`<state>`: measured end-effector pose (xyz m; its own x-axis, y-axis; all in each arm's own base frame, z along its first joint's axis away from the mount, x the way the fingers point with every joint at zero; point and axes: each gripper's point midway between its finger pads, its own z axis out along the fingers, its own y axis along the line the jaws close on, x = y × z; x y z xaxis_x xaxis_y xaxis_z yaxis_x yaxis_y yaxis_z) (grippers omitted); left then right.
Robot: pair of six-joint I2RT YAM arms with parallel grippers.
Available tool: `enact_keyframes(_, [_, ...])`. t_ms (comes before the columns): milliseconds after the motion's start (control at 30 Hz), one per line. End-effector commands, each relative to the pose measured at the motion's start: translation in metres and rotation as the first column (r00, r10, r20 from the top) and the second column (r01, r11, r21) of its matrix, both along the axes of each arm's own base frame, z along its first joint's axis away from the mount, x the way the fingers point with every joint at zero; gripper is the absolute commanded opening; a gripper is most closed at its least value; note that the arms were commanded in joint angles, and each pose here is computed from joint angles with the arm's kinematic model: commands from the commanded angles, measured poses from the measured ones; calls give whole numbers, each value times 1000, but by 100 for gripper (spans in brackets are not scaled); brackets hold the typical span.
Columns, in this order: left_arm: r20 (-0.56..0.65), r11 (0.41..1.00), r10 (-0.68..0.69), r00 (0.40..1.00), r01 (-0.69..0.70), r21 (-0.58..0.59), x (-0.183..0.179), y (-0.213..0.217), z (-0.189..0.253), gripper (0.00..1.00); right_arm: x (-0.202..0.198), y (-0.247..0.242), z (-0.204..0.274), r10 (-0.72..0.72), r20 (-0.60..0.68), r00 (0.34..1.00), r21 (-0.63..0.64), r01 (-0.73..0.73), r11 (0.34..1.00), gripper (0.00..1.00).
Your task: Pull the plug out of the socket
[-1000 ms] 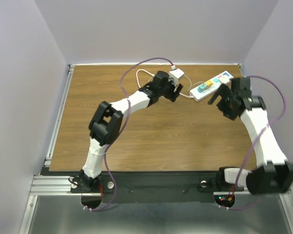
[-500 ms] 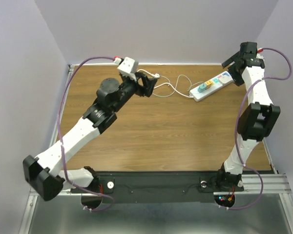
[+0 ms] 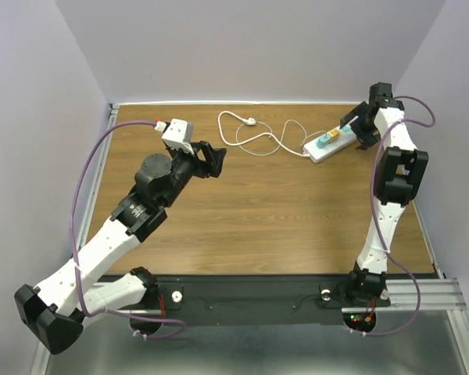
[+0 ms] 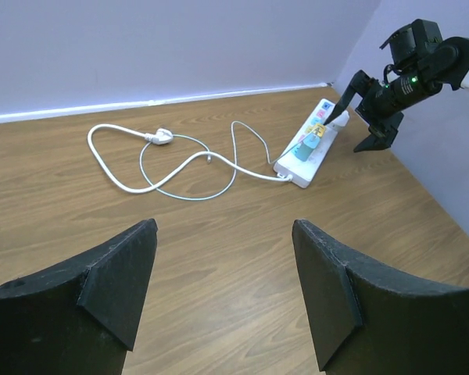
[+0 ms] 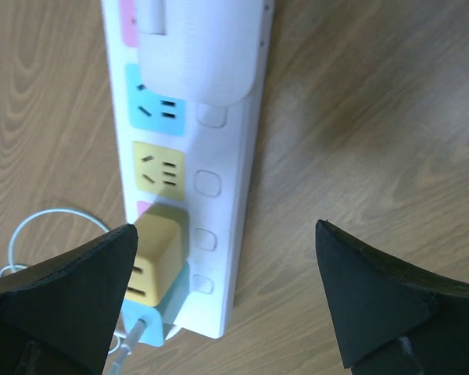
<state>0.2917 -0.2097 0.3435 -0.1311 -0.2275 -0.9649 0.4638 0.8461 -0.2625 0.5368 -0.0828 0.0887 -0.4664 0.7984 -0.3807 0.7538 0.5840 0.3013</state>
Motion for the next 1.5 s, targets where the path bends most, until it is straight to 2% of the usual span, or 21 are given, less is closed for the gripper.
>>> enact_keyframes(0, [22,998,35,999,-34,-50,-8,13,12,81,22,6,23,10,85,996,36,-13,999,100])
enact_keyframes(233, [-6,999,37,999,-37,-26,-13,17,1,81,30,19,-9,62,54,997,110,-67,992,100])
enact_keyframes(433, [-22,999,43,999,-43,-2,-12,19,-12,81,32,34,-5,134,78,988,150,-145,978,100])
enact_keyframes(633, [-35,1000,30,999,-29,11,-7,12,-21,81,16,54,-2,199,59,978,143,-206,968,95])
enact_keyframes(900, [-32,1000,14,999,-13,24,-5,8,-23,81,-13,131,-17,332,15,943,163,-330,930,93])
enact_keyframes(1133, [-32,999,31,999,-30,24,-16,20,-28,81,-70,199,-26,413,0,911,212,-403,890,87])
enact_keyframes(1233, [-28,999,31,999,-30,15,-24,26,-28,81,-109,248,-29,478,-1,878,244,-464,852,80])
enact_keyframes(1300, [-33,999,32,999,-32,18,-27,29,-29,81,-123,272,-21,487,29,873,259,-477,840,79])
enact_keyframes(1333, [-28,999,32,999,-32,11,-30,31,-27,81,-147,294,-30,527,0,850,269,-507,819,78])
enact_keyframes(1467, [-20,999,40,999,-40,11,-37,39,-22,81,-192,350,-28,564,5,825,290,-541,789,77])
